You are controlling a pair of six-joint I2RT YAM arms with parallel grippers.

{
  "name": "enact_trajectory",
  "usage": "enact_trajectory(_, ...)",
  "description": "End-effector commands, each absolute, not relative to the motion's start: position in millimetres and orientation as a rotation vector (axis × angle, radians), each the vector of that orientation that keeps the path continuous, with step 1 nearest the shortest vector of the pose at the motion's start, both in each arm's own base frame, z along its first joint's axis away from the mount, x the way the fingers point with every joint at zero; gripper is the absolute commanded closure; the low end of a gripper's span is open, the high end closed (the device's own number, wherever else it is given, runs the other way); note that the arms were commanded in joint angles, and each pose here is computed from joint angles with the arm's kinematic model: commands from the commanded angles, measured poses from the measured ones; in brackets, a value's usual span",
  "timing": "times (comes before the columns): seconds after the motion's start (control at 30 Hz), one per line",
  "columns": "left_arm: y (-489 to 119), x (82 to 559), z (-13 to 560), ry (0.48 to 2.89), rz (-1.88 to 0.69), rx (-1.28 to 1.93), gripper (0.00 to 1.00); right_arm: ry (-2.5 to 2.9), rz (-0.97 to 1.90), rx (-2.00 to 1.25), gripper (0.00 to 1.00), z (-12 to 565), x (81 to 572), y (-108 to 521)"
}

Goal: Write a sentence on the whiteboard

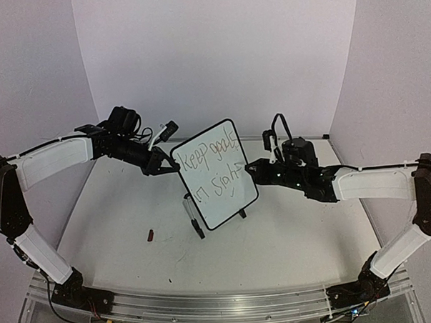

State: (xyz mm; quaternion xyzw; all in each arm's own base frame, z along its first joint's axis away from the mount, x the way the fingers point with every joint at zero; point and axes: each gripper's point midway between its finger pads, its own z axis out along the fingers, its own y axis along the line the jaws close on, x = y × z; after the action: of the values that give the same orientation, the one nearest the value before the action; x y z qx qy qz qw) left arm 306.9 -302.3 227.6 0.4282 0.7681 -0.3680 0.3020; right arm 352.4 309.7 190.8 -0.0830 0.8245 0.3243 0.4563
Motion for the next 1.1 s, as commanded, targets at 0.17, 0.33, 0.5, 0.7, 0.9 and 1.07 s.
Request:
enact_trajectory(0.17, -303, 310, 221, 2.031, -0.934, 1.167, 1.0, 2.025, 0.755, -0.148, 1.0, 184, 358, 299)
enact_trajectory(0.33, -303, 310, 220, 2.033, -0.937, 1.166, 1.0, 2.057, 0.743, -0.131, 1.0, 170, 353, 293)
enact_trajectory(0.5, -303, 310, 220, 2.032, -0.938, 1.167, 1.0, 2.091, 0.719, -0.122, 1.0, 154, 350, 289)
enact_trajectory(0.7, -303, 310, 221, 2.033, -0.937, 1.165, 1.0, 2.105, 0.694, -0.108, 1.0, 147, 350, 285)
enact_trajectory(0.9, -303, 309, 222, 2.031, -0.935, 1.165, 1.0, 2.062, 0.666, -0.086, 1.0, 163, 355, 279)
enact_trajectory(1.07, -302, 309, 223, 2.028, -0.934, 1.164, 1.0, 2.023, 0.674, -0.085, 1.0, 179, 351, 274)
